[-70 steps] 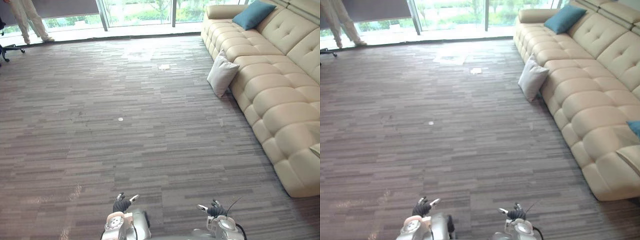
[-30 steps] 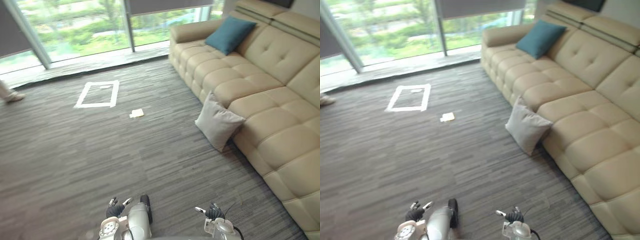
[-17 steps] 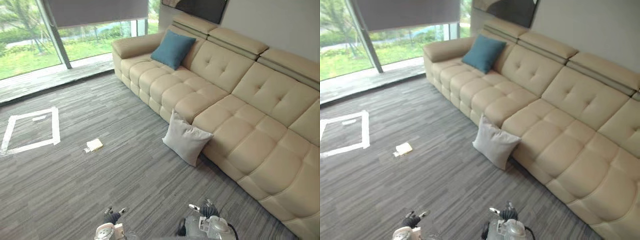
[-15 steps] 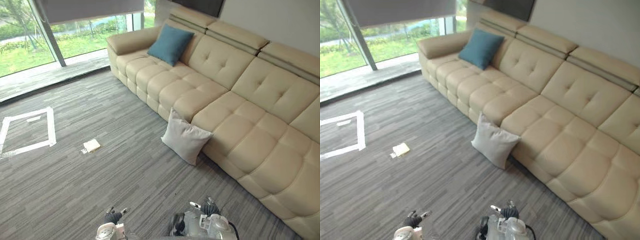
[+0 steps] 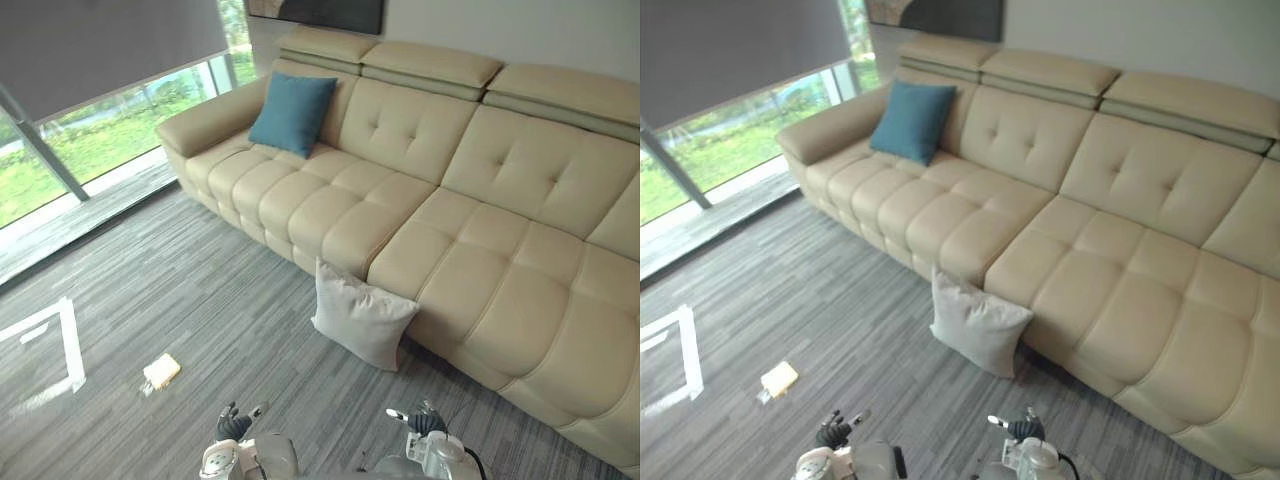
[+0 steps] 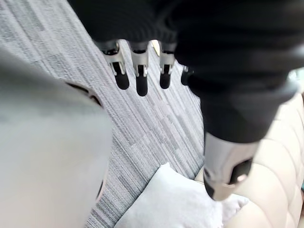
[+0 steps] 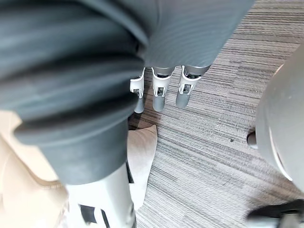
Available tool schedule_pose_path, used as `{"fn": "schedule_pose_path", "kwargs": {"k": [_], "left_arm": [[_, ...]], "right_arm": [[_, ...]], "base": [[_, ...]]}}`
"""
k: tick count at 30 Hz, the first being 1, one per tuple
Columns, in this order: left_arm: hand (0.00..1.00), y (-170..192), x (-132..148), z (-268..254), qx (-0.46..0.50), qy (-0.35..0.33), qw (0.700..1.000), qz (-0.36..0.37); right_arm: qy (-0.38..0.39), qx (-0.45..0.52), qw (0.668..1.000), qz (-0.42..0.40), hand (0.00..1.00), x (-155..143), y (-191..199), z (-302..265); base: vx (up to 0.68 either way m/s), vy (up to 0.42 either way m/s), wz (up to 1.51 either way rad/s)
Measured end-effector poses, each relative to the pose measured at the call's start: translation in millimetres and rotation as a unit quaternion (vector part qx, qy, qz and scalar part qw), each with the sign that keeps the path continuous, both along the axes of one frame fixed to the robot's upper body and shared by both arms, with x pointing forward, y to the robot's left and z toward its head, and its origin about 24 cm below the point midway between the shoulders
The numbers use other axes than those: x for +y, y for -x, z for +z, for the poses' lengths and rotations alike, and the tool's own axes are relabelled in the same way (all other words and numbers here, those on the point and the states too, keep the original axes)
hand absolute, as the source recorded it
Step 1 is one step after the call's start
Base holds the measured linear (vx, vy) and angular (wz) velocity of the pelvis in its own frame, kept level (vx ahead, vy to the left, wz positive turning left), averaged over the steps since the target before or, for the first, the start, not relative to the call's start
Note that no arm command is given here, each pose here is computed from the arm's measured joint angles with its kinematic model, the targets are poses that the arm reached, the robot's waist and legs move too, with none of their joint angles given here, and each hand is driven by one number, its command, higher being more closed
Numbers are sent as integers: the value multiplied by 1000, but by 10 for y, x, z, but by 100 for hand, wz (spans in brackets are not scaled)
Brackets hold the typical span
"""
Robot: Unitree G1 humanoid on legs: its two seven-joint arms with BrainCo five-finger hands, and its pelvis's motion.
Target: Pick up cushions and gather them together orderly.
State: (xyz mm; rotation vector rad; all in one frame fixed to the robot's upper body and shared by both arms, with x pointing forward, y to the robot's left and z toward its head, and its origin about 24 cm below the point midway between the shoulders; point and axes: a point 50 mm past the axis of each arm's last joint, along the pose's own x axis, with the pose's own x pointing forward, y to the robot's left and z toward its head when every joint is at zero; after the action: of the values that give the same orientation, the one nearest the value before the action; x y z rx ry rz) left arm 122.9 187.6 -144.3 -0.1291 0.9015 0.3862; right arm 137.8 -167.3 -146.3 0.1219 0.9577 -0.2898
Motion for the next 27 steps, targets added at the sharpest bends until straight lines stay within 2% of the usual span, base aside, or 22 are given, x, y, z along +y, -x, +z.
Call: {"fn": "schedule_pose_path", "kwargs": {"k": [2,4,12,18,20,27], "left_arm": [[0,13,-9,-9,3,2,1000,4],[0,22,134,4,6,-15,1000,5],[0,42,87,-57,35,-16,999,-29],[0,81,89,-77,47,-21,998,-48],[0,94,-62,-103,50,-3,997,-55],[0,59,-93,-69,31,-1,998,-54]], "right_arm": [[3,5,1000,11,0,26,5,-9],[-15,13,1000,17,0,179,66,-36],[-4,5,1000,17,0,109,52,-18],[-1,-7,1000,7,0,70,3,6],[11,-6,1000,-5,0,-38,12,9],[17,-1,1000,-13,0,-84,25,2]], "base": [[355,292,-98],[475,373,-128],[279,216,-44],[235,-35,11],[319,-151,12],[186,-110,-7]]}}
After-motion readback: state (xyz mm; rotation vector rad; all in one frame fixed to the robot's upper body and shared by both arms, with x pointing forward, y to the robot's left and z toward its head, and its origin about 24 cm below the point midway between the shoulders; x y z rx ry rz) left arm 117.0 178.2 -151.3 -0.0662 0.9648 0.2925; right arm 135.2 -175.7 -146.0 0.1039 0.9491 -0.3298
